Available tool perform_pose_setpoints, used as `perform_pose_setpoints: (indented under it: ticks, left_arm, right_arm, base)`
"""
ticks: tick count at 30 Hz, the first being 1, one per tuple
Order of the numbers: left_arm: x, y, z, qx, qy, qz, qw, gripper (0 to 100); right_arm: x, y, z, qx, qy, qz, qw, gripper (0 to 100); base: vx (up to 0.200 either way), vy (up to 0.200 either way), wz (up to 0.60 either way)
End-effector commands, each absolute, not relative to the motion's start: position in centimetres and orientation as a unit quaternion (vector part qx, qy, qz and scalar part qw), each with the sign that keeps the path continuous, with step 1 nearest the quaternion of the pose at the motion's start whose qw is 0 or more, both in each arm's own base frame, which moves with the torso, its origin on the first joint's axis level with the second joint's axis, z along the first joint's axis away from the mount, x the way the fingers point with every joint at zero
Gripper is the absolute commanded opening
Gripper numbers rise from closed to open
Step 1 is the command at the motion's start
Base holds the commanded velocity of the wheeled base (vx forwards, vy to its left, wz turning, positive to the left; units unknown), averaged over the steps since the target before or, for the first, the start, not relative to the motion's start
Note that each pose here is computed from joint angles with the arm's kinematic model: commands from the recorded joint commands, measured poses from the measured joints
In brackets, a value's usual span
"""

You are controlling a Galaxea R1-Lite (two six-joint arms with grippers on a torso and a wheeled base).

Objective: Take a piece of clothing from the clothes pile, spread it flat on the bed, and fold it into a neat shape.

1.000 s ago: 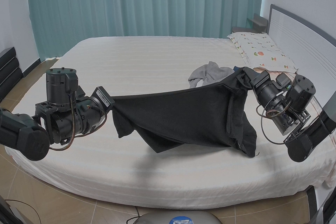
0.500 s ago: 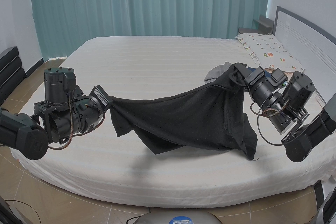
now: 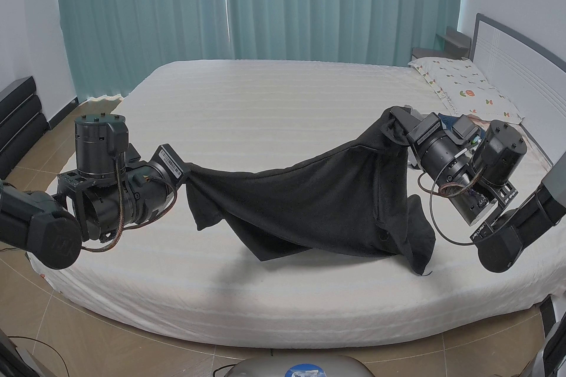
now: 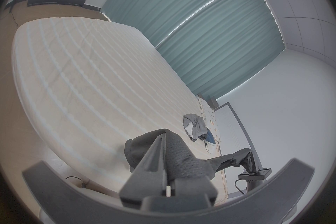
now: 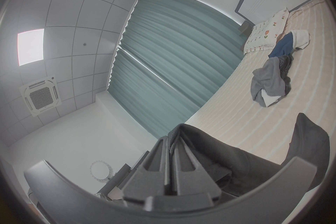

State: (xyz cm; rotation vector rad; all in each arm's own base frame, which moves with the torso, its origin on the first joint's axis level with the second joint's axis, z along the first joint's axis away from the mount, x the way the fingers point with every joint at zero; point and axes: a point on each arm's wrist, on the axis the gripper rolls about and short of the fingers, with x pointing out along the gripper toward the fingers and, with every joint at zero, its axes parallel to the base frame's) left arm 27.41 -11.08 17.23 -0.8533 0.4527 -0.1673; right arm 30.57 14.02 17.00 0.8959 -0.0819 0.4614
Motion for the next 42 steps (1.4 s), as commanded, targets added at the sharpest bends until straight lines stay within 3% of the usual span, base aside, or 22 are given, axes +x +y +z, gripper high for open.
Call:
perform_pose_setpoints:
  ticks: [1,13,24,31,38,40,41,42]
  left_arm:
    - [27.6,-11.1,17.0,-0.409,0.22,-0.078,0.882,0]
    - [27.3,-11.4,16.3,-0.407,0.235,-0.079,0.879,0]
    - [25.3,-13.7,16.7,-0.391,0.249,-0.123,0.878,0]
    - [22.8,-13.0,19.1,-0.401,0.219,-0.152,0.876,0]
    - [20.7,-11.8,23.1,-0.392,0.182,-0.175,0.885,0]
    - [20.7,-11.8,23.1,-0.392,0.182,-0.175,0.885,0]
    - [20.8,-11.6,26.1,-0.399,0.16,-0.181,0.885,0]
    - [21.0,-11.6,26.8,-0.399,0.161,-0.179,0.885,0]
  right_arm:
    - [30.7,14.0,16.6,0.428,-0.034,0.218,0.876,0]
    - [30.6,13.2,16.0,0.417,-0.029,0.202,0.885,0]
    - [27.3,12.1,17.2,0.382,-0.039,0.203,0.901,0]
    - [22.6,10.0,21.8,0.384,-0.087,0.223,0.892,0]
    - [17.3,7.5,28.2,0.38,-0.142,0.244,0.881,0]
    - [17.3,7.5,28.2,0.38,-0.142,0.244,0.881,0]
    - [16.6,6.6,31.7,0.378,-0.162,0.242,0.879,0]
    - [16.7,6.3,32.7,0.375,-0.171,0.239,0.879,0]
  base:
    - [0.0,0.0,0.0]
    - [0.0,0.0,0.0]
    - [-0.2,0.0,0.0]
    - [-0.2,0.0,0.0]
    - [0.0,0.0,0.0]
    - [0.0,0.0,0.0]
    - [0.0,0.0,0.0]
    - [0.0,0.0,0.0]
